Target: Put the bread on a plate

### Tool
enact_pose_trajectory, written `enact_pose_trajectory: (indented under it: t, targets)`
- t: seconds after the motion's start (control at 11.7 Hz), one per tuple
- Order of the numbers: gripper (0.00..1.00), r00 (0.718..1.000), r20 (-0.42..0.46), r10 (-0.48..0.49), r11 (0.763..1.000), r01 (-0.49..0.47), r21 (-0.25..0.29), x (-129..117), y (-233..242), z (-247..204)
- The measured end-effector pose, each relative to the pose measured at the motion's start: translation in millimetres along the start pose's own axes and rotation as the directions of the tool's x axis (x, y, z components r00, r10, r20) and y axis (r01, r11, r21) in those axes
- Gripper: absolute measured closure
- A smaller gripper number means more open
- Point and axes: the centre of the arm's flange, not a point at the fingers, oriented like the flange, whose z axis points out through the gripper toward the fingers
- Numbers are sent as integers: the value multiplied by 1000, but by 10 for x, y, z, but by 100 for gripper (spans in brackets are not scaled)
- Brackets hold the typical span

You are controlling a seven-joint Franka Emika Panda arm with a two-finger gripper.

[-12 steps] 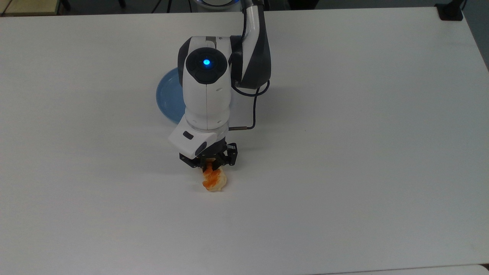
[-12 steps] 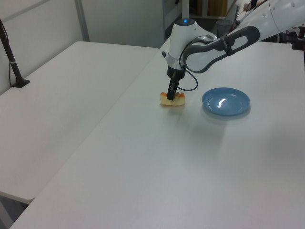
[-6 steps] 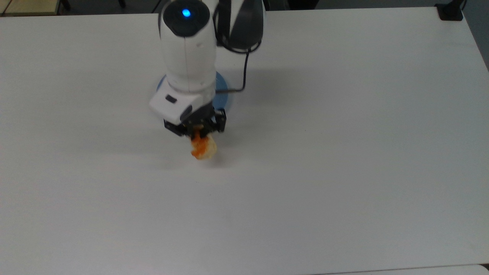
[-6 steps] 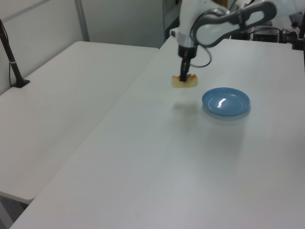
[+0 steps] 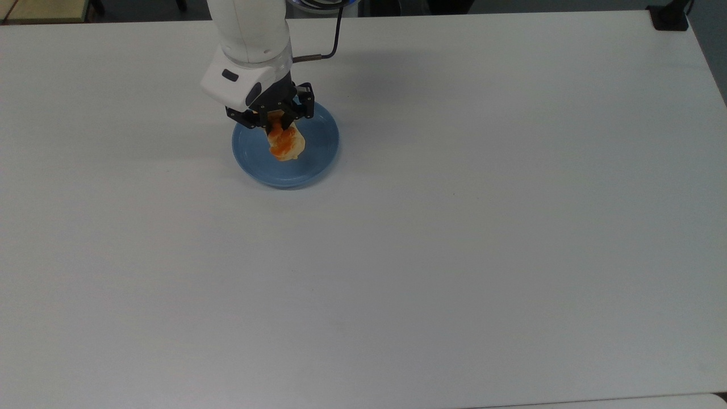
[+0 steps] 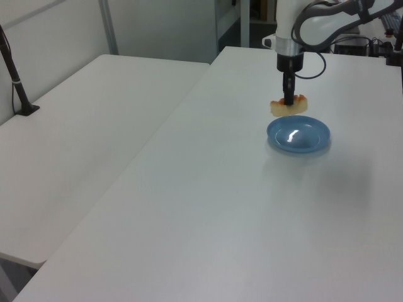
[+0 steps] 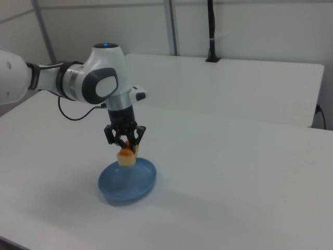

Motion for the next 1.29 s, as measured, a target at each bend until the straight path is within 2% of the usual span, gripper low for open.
enact_pose_trajectory:
  t: [0.26, 0.6, 0.69, 1.03, 1.29]
  targets:
    - [72, 999, 31, 14, 1000, -14, 11, -103, 69, 149]
    - [68, 994, 110, -18, 1000, 19, -7, -207, 8, 477]
    - [61, 994, 112, -18, 1000, 19, -8, -206, 9, 488]
    - [3, 994, 110, -8, 1000, 9, -9, -224, 61, 478]
    - [0, 997, 71, 13, 1000, -11, -24, -120, 113, 122]
